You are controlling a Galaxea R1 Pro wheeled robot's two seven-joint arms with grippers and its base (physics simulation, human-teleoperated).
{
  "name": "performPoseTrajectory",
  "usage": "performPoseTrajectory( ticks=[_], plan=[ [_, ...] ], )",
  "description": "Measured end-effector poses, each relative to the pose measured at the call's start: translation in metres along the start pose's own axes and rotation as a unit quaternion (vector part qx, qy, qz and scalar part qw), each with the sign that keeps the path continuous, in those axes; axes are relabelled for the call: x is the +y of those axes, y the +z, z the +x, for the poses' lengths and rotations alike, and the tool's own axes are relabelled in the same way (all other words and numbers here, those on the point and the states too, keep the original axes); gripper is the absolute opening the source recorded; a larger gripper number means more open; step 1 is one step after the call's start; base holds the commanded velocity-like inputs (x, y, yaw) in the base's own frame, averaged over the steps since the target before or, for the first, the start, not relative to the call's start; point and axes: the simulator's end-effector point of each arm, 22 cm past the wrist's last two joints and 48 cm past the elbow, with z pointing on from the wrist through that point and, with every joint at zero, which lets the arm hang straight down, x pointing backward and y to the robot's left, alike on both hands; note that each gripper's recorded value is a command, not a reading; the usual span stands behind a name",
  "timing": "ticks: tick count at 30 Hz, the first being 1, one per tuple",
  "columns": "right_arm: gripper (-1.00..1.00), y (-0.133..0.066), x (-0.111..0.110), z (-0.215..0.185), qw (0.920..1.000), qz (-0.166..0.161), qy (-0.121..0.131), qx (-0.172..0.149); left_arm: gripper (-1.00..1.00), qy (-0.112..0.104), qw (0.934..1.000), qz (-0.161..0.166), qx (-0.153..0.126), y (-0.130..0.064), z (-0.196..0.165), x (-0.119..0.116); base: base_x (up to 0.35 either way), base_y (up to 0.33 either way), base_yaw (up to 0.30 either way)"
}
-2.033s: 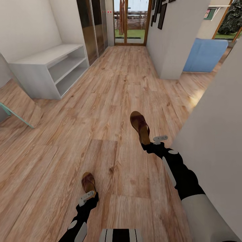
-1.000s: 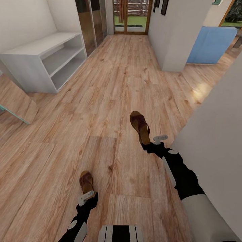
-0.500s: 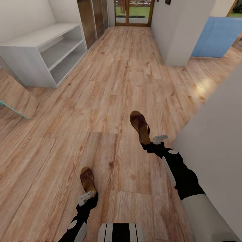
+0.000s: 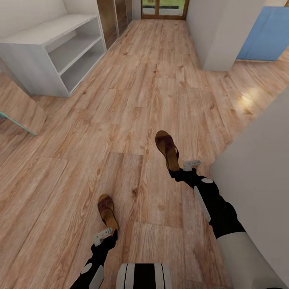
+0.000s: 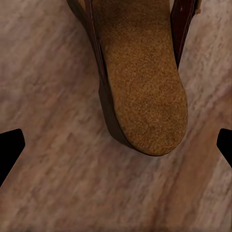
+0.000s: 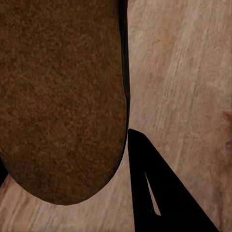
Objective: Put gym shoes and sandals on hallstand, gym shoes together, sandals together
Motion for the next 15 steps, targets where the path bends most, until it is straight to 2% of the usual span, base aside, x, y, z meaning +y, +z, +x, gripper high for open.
performPoseTrajectory(
  ticks=[15],
  plan=[
    [-1.0, 0.013, -0.001, 0.024, 0.9998, -0.002, 0.004, 0.019, 1.0, 0.002, 0.9998, -0.008, 0.018, 0.004, 0.019, 0.009, 0.0, 0.0, 0.0]
  ],
)
